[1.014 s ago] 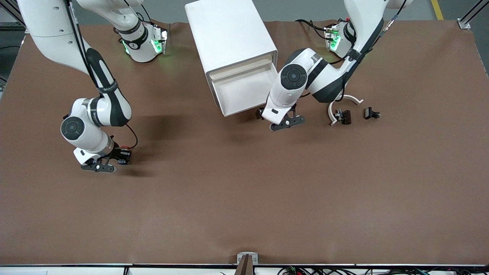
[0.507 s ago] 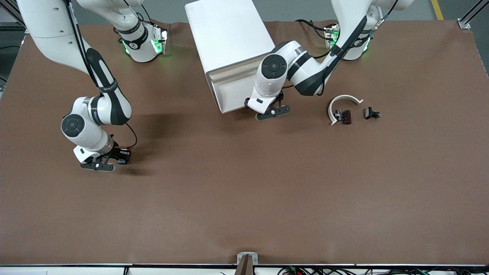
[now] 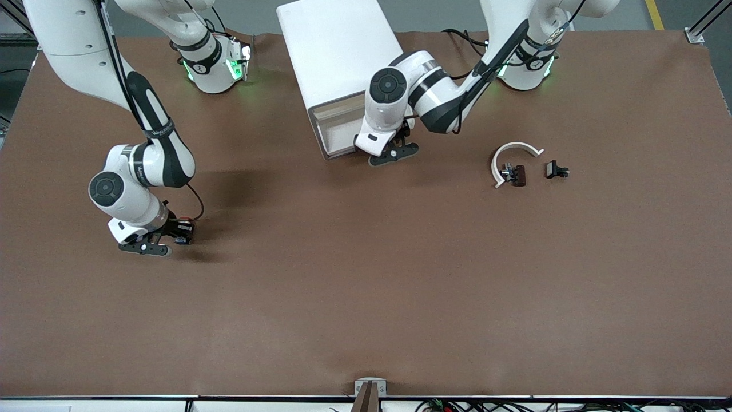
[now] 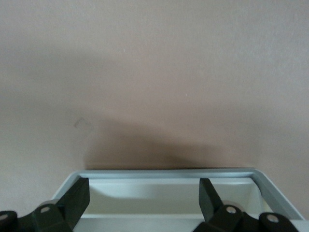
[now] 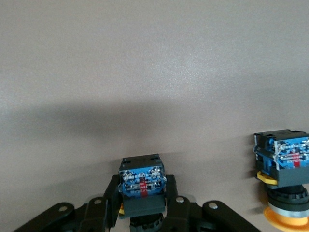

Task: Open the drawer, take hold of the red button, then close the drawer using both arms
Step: 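Push the drawer shut with the left gripper while the right gripper lowers the button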

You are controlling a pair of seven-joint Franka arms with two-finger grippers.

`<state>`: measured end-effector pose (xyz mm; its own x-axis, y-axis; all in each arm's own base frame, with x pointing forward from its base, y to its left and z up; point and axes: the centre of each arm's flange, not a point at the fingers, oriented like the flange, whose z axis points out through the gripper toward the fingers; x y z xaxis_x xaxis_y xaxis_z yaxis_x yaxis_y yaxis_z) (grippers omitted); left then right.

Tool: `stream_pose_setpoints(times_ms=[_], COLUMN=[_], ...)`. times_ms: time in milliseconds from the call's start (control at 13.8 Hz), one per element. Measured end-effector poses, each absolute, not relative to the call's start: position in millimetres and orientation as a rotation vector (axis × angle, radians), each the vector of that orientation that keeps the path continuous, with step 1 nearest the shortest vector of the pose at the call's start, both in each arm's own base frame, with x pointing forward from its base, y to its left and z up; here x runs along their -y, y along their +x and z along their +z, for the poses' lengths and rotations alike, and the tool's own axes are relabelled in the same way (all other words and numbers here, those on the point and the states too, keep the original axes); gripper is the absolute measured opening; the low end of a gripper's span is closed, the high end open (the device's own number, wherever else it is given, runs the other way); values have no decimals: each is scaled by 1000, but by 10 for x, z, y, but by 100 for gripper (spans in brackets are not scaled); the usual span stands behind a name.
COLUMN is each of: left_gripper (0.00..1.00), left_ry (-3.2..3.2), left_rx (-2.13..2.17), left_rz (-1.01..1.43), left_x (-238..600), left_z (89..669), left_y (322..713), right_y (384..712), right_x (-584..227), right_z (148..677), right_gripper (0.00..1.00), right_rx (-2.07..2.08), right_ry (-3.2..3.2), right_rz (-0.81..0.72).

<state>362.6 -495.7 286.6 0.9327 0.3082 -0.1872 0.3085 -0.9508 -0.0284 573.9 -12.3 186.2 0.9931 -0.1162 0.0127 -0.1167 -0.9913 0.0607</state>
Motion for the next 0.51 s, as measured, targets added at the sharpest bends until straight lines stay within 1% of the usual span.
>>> stream_pose_setpoints(times_ms=[290,507], left_gripper=[100,100], left_ry=[3097,3095], left_rx=[-547,-571], left_rz=[-324,-346], left_x=[5114,5220], left_z=[2773,2729], left_y=[3396,3270], right_y=[5696,5685], right_x=[132,137], right_z=[1872,1873], right_gripper=[40,40], right_rx=[184,185], right_ry=[3072,3072], right_rz=[-46,-54])
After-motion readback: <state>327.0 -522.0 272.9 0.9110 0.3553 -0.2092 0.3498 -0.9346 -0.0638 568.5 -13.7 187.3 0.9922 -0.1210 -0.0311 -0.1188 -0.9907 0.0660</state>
